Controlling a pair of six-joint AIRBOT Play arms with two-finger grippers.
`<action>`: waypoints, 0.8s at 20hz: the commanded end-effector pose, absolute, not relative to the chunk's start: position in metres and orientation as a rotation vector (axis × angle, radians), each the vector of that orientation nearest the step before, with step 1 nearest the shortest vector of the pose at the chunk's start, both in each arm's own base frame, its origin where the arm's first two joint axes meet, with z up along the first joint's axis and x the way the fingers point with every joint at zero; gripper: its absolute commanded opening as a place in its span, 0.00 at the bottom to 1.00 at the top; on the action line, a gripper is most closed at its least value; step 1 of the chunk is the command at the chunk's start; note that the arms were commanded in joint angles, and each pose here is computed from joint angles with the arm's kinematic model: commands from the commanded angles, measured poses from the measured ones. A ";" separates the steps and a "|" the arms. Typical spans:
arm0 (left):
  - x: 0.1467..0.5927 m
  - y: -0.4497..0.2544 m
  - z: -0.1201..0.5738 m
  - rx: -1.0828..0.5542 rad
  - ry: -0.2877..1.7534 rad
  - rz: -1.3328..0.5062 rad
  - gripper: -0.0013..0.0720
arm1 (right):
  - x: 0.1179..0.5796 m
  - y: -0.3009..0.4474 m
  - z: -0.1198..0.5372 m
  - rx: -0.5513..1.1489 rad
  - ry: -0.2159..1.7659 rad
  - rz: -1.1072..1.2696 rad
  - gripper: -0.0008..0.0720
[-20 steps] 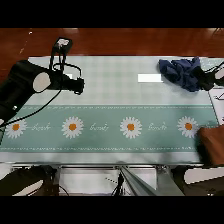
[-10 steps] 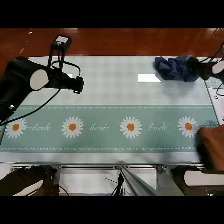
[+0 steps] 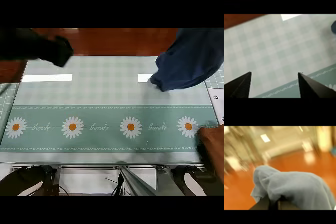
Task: Fold the shirts.
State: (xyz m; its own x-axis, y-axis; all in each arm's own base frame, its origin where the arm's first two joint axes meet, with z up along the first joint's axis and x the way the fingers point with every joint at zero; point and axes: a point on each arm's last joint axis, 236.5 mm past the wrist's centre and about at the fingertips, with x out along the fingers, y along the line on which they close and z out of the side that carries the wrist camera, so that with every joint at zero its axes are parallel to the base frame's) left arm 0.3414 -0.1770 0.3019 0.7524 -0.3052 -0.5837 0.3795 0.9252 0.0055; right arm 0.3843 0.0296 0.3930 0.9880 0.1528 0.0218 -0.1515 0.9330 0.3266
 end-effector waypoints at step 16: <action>0.272 -0.125 0.347 0.115 0.551 -0.345 0.95 | 0.301 0.308 0.188 0.203 0.866 0.849 0.05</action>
